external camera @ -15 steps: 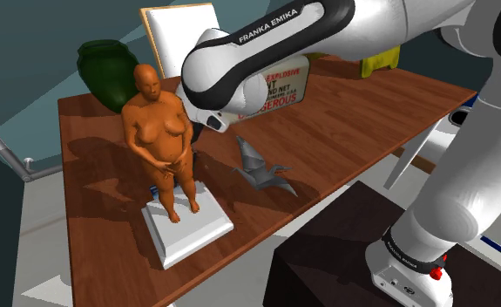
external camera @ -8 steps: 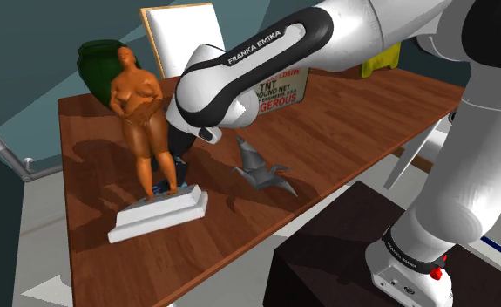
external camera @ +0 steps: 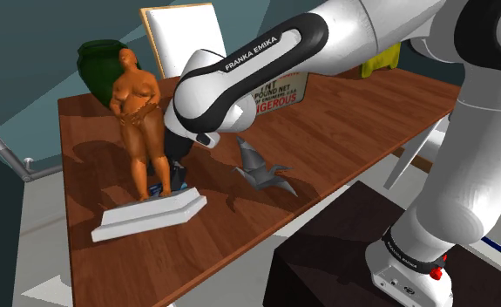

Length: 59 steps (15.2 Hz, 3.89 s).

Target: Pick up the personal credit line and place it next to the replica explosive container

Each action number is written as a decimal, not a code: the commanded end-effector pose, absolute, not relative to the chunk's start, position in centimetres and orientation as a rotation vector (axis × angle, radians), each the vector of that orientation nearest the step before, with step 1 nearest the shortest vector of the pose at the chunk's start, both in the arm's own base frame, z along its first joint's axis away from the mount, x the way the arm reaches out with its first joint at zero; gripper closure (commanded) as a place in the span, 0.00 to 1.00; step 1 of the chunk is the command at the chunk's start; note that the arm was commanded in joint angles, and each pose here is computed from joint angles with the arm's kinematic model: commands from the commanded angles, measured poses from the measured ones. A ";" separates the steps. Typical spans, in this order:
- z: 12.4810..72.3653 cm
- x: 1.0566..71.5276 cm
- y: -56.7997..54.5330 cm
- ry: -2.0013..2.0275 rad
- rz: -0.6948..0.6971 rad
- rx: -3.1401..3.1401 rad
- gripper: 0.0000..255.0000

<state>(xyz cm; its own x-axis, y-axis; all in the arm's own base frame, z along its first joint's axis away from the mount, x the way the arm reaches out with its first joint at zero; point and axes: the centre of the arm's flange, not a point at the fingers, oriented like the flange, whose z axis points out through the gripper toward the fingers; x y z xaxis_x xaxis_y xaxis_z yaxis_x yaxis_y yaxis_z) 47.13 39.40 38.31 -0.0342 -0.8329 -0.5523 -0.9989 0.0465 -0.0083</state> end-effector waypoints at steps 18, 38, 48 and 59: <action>42.3 46.9 39.6 1.921 0.551 -1.846 1.00; 52.9 46.9 39.6 1.921 0.551 -1.846 1.00; 58.2 46.9 39.6 1.921 0.551 -1.846 1.00; 64.0 46.9 39.6 1.921 0.551 -1.846 1.00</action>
